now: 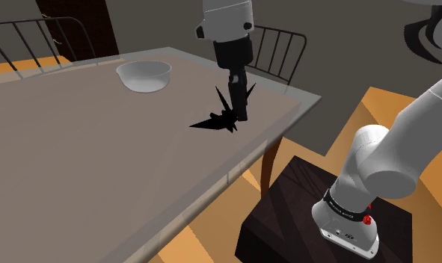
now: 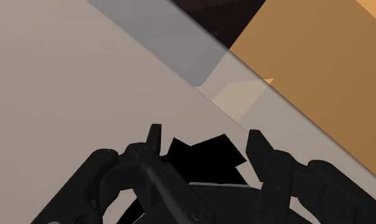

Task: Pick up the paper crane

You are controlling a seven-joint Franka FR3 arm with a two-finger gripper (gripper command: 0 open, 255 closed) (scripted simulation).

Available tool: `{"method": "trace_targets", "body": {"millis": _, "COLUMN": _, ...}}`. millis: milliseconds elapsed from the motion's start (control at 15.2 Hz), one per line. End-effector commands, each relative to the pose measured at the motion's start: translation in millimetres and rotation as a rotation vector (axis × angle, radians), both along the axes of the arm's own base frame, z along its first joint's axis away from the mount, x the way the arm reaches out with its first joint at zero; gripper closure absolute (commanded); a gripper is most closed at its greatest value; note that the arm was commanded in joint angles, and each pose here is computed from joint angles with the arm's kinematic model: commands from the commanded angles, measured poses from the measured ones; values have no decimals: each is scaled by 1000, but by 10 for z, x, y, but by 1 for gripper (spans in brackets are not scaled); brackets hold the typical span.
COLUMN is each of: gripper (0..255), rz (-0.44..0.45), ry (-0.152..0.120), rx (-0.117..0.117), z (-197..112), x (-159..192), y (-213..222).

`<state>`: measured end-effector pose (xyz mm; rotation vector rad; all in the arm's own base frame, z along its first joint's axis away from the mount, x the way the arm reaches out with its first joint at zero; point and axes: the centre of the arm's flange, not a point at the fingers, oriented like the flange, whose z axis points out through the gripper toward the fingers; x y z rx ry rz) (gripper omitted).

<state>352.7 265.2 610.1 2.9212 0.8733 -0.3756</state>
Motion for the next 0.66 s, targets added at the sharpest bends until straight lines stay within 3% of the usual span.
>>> {"method": "trace_targets", "body": {"millis": 0, "gripper": 255, "rz": 0, "ry": 0, "rx": 0, "z": 94, "x": 13, "y": -7}}
{"method": "trace_targets", "body": {"millis": 594, "gripper": 255, "rz": 0, "ry": 0, "rx": 0, "z": 472, "x": 13, "y": -7}}
